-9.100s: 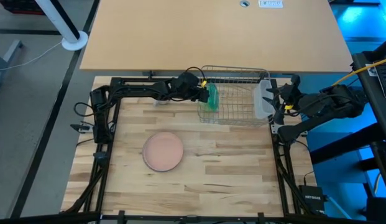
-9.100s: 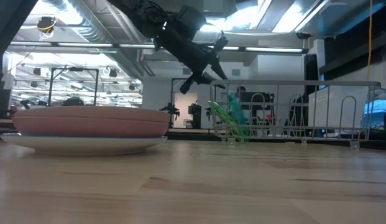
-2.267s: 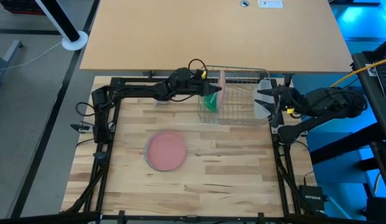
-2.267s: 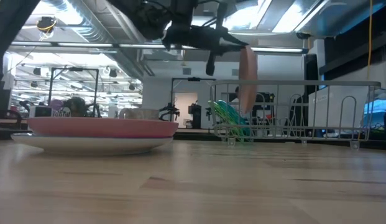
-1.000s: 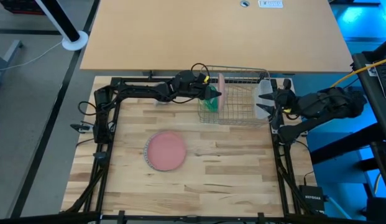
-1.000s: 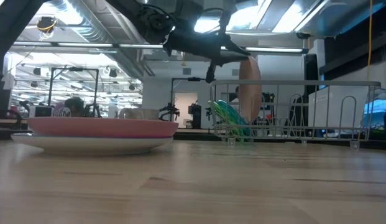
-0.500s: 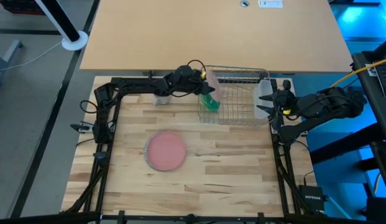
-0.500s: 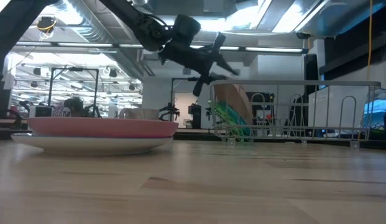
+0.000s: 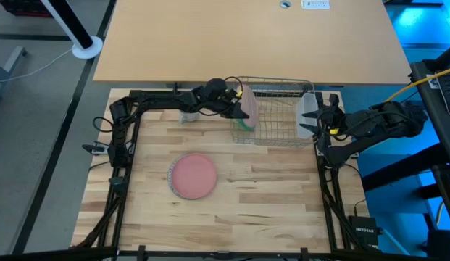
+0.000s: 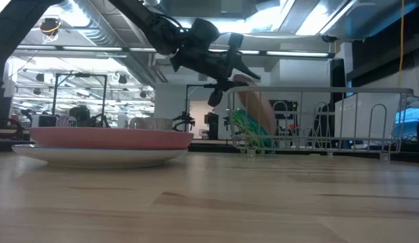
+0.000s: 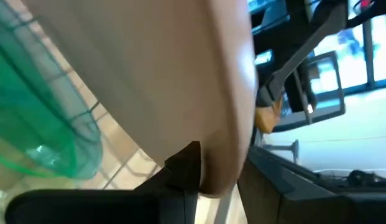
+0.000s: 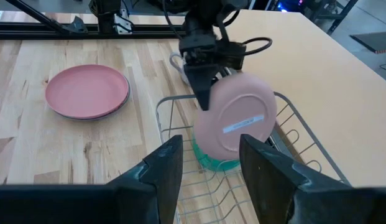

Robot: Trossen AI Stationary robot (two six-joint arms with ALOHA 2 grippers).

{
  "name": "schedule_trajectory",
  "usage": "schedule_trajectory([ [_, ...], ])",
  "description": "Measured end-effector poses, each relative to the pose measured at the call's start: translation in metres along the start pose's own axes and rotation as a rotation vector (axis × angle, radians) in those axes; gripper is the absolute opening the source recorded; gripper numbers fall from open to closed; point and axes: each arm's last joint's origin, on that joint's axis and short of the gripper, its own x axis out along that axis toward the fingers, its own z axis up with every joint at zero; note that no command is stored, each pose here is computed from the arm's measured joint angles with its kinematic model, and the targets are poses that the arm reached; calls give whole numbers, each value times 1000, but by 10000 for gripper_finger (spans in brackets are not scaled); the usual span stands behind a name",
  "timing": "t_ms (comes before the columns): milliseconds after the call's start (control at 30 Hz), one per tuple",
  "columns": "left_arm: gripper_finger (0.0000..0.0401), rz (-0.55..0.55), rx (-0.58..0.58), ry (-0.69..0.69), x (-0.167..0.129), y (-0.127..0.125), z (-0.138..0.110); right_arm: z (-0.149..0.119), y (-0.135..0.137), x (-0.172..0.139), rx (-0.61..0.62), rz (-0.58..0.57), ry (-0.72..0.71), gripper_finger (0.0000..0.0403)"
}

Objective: Sort dishes
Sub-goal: Put the light pink plate into the dish rack

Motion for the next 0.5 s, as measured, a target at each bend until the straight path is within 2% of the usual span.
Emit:
schedule_trajectory([
  [233, 88, 71, -38, 56, -1, 8, -6, 0, 0, 0, 26, 0, 0, 163],
  [500, 88, 70, -38, 52, -3, 10, -3, 0, 0, 0, 27, 0, 0, 163],
])
